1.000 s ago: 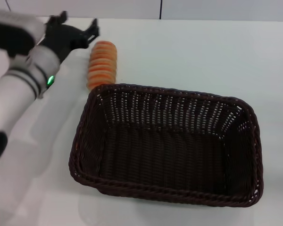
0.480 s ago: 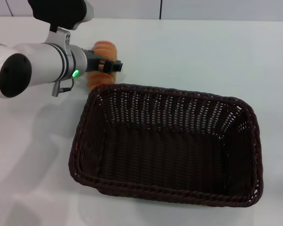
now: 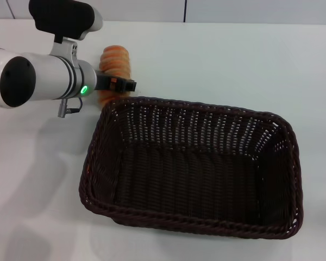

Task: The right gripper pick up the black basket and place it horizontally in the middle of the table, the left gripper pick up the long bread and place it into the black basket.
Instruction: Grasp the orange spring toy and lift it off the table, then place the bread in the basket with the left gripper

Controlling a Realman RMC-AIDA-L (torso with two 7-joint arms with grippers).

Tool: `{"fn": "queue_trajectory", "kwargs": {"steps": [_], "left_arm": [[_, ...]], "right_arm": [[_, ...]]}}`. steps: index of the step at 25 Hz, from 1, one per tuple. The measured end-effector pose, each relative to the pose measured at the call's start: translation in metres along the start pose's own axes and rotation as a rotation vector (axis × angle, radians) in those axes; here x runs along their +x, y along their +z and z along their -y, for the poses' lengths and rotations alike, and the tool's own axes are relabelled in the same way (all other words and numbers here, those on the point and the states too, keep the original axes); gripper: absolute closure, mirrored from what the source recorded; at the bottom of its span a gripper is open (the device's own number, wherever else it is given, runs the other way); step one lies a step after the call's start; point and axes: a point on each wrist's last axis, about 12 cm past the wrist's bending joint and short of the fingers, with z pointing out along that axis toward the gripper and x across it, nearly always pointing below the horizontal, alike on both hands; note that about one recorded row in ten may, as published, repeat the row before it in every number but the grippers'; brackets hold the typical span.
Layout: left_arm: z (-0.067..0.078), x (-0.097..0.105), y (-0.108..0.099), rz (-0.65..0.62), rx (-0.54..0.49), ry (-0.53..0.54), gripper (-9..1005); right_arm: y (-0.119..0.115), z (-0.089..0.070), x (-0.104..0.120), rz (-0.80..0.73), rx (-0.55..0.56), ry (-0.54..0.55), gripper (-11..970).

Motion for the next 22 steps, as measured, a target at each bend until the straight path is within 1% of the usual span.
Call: {"fn": "queue_trajectory", "kwargs": {"steps": [3,6,12,14,16,17,18,20,22], "left_arm": [[0.001,-0.001,-0.002,-0.006,0.002,0.024,197],[0.004,-0.003,-0.007,0.015,0.005,0.052,200],[0.008,-0.005,-0.014,0.03,0.013,0.076,259],[0.01,-0.008,-0.019,0.04,0.022,0.099,278],[0.013,-0.015,-0.031,0.083,0.037,0.131,297],[0.013,-0.015,-0.031,0.083,0.037,0.131,306],[0.018,-0.024,-0.048,0.147,0.05,0.171,315],[0.02,-0.029,-0.058,0.176,0.06,0.193,333],[0.028,-0.038,-0.078,0.218,0.088,0.234,351]], "right_arm": [[0.0,0.0,0.0,0.001,0.0,-0.001,135],[0.0,0.001,0.0,0.0,0.002,-0.003,134],[-0.002,0.003,0.0,-0.002,0.006,-0.006,134],[-0.003,0.003,0.0,0.0,0.008,-0.006,134],[-0.003,0.003,0.0,0.003,0.01,-0.006,134],[-0.003,0.003,0.0,0.004,0.01,-0.006,135],[-0.003,0.003,0.0,0.005,0.01,-0.006,135],[-0.003,0.003,0.0,0.005,0.011,-0.006,135],[-0.003,0.003,0.0,0.004,0.011,-0.005,135]]}}
